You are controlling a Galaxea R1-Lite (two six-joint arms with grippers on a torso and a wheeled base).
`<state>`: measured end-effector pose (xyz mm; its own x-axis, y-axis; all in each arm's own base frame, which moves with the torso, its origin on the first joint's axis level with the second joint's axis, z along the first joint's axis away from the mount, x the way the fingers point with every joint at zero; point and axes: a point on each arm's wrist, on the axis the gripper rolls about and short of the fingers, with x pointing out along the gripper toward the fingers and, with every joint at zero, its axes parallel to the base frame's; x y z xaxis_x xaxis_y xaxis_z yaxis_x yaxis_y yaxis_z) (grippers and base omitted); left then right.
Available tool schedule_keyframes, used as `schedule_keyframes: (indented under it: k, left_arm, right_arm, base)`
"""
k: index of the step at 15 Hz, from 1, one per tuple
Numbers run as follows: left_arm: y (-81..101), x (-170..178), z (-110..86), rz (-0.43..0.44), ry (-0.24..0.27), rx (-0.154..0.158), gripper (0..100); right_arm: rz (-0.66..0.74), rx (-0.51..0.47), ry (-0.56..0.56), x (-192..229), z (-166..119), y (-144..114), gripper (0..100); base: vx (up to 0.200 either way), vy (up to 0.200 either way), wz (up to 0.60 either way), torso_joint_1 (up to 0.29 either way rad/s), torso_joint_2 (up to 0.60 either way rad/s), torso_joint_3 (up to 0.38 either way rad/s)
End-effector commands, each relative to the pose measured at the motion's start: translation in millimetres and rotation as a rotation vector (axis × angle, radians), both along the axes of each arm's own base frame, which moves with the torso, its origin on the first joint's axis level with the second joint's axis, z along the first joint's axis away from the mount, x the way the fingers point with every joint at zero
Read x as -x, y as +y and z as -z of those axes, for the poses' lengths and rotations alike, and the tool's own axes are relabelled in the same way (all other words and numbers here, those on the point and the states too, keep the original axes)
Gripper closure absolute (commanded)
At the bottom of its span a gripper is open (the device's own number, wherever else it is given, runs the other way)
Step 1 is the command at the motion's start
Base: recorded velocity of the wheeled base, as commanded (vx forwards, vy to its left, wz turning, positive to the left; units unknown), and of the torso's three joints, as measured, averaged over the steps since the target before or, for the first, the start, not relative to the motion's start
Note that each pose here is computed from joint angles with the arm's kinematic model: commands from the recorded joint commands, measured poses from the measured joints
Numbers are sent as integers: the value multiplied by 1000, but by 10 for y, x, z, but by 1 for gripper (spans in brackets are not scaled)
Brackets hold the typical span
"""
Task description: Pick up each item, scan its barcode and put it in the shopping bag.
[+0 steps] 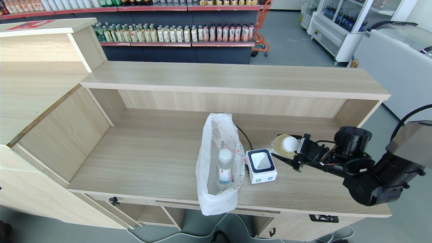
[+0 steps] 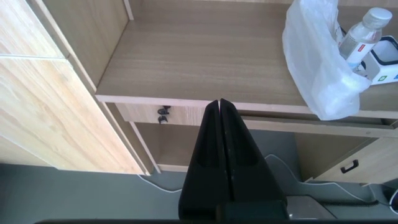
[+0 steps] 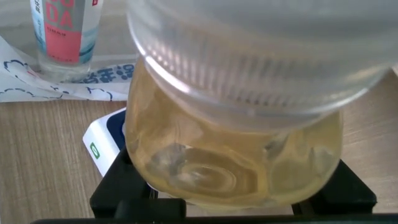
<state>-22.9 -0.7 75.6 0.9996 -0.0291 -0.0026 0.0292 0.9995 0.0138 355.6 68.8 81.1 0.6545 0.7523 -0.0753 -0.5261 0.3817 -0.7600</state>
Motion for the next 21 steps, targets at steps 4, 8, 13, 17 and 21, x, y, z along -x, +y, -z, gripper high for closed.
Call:
schedule_keyframes:
  k: [4, 8, 13, 17, 21]
  left_arm:
    - [0, 0, 0, 0, -1, 0, 100]
    - [0, 0, 1, 0, 1, 0, 100]
    - [0, 0, 0, 0, -1, -2, 100]
    - [0, 1, -3, 0, -1, -3, 100]
    - [0, 0, 0, 0, -1, -5, 100]
  right_arm:
    - [-28, -1, 5, -98, 98, 45, 100]
    - [-51, -5, -2, -177, 136, 84, 100]
    - [-81, -10, -9, -254, 178, 177, 100]
    - [-94, -11, -14, -324, 233, 222, 100]
    - [-95, -10, -3, -364, 311, 230, 100]
  base:
    - [0, 0, 0, 0, 0, 0]
    - [0, 0, 0, 0, 0, 0]
    - [0, 0, 0, 0, 0, 0]
    - [0, 0, 0, 0, 0, 0]
    - [0, 0, 0, 0, 0, 0]
